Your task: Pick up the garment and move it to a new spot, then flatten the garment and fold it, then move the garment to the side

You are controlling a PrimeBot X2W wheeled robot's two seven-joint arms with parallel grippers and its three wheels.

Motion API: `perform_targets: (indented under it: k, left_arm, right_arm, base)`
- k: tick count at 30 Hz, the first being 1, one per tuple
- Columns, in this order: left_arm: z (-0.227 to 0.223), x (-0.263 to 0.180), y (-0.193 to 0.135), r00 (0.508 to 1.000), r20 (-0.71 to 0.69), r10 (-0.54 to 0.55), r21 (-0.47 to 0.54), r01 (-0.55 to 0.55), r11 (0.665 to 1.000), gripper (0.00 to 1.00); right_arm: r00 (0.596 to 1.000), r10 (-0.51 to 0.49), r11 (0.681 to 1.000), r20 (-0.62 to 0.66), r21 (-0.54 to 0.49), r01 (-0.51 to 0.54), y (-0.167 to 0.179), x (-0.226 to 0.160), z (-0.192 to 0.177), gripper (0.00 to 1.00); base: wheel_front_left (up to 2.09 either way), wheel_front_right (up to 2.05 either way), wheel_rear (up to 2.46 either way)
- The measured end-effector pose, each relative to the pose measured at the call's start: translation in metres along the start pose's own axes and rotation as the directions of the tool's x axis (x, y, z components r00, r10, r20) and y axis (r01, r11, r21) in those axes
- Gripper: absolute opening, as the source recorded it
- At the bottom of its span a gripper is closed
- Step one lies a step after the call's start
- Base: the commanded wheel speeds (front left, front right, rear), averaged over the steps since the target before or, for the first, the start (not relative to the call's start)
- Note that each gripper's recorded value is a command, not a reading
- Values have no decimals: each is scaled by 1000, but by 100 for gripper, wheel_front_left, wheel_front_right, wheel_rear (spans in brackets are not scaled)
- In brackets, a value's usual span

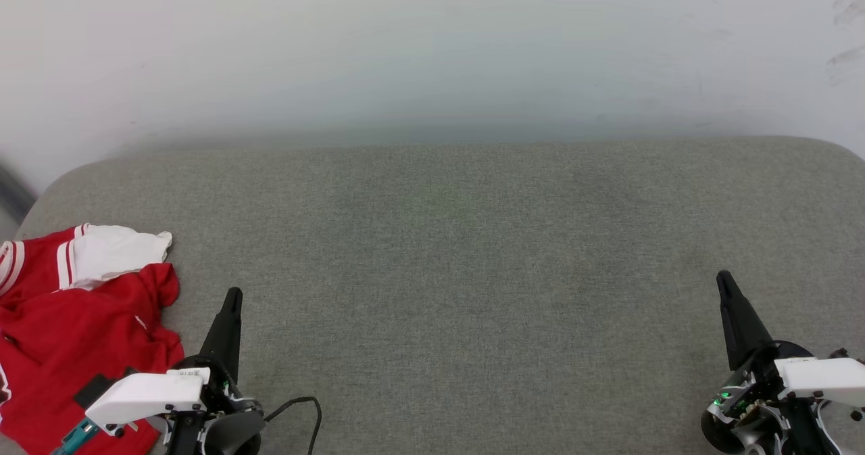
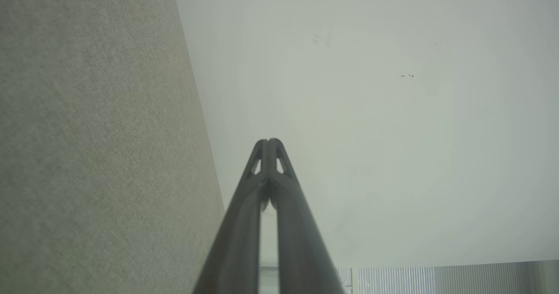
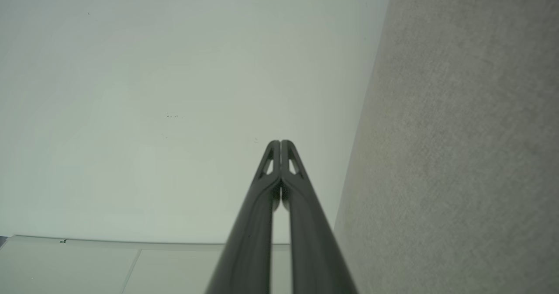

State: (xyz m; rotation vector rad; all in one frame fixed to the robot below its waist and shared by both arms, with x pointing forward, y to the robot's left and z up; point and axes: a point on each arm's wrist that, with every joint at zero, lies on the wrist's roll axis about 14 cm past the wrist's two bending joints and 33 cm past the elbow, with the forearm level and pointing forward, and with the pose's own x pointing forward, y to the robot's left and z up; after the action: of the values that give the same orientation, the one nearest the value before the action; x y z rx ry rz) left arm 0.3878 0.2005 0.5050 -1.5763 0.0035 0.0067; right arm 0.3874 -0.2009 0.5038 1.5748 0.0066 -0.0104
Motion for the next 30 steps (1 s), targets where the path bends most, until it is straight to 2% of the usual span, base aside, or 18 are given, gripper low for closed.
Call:
perform_targets:
  k: [30]
  left_arm:
    - [0, 0, 0, 1000, 0, 0, 0, 0, 1000, 0]
  right_arm:
    - [1000, 0, 1000, 0, 0, 0, 0, 0, 0, 0]
  base:
    - [0, 0, 0]
